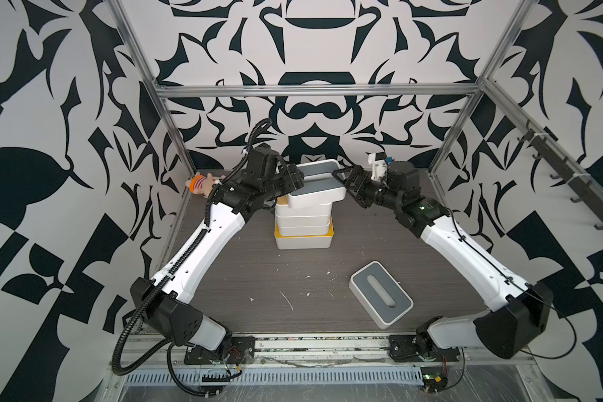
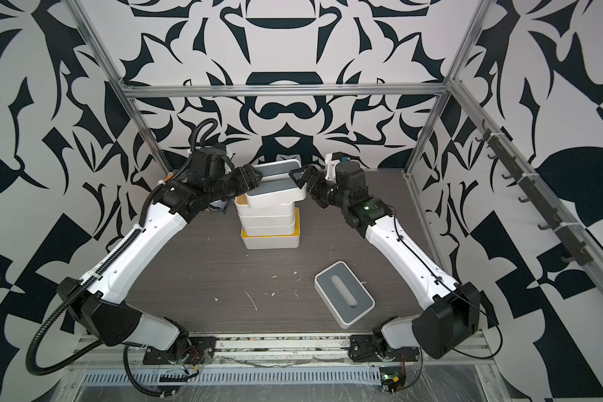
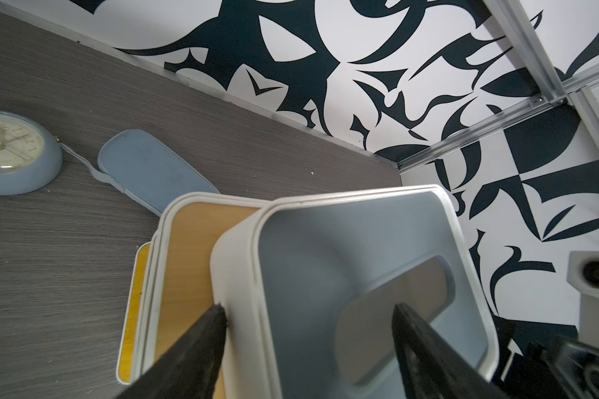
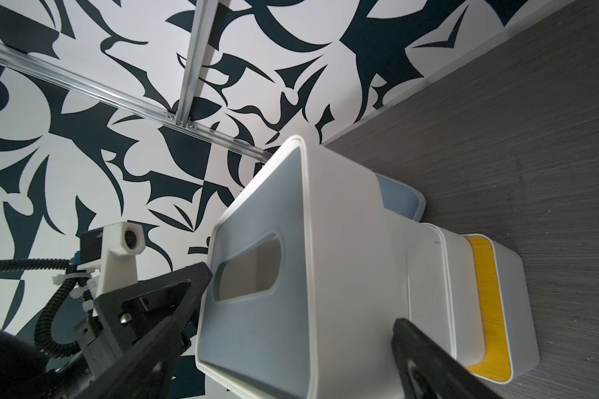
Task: Stack the tissue boxes
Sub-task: Place the tissue box at the tissue box.
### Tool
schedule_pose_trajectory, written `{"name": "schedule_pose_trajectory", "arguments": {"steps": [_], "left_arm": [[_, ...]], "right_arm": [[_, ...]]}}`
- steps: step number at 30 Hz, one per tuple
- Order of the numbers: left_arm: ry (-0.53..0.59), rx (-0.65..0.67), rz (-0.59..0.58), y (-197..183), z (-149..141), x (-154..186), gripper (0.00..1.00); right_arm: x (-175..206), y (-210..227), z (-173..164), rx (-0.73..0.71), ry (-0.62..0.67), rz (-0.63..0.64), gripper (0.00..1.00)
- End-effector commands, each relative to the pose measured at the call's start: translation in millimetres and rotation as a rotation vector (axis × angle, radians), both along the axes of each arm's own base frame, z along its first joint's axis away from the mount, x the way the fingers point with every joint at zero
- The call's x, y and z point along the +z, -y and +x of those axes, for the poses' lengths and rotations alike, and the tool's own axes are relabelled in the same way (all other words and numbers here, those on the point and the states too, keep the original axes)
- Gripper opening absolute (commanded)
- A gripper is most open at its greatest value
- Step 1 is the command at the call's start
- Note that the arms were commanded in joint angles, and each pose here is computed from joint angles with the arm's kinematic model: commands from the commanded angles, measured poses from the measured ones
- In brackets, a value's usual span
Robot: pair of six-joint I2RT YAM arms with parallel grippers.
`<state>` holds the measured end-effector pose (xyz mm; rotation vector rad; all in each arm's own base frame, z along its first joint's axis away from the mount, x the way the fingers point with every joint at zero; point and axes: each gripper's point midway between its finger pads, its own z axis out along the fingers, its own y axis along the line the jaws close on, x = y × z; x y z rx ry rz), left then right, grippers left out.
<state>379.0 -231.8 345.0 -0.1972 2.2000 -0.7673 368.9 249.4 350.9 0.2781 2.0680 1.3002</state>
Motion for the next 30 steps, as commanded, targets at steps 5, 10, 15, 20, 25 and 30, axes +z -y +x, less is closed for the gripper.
{"name": "schedule_pose_trajectory", "arguments": {"steps": [5,10,15,20,25,30], "left_arm": [[0.065,0.025,-0.042,-0.9,5.1,24.0,0.84],[0.054,0.038,-0.045,-2.1,6.1,21.5,0.84],[0.064,0.063,-0.050,-7.1,5.2,22.7,0.88],[0.064,0.080,-0.034,-12.3,3.8,23.1,0.89],[0.060,0.090,-0.037,-15.7,0.0,21.0,0.88],[0.061,0.079,-0.052,-15.0,-3.9,24.2,0.89]], "right_arm": [[33.1,-17.6,-11.2,0.103,0.083,0.025,1.00],[34.1,-22.7,-12.8,0.118,0.080,0.037,0.99],[34.7,-26.4,-16.2,0.129,0.085,0.035,0.99],[34.3,-32.9,-18.2,0.151,0.084,0.035,0.99],[35.1,-34.1,-21.0,0.158,0.087,0.027,0.99],[35.7,-36.8,-20.9,0.170,0.087,0.021,1.00]]}}
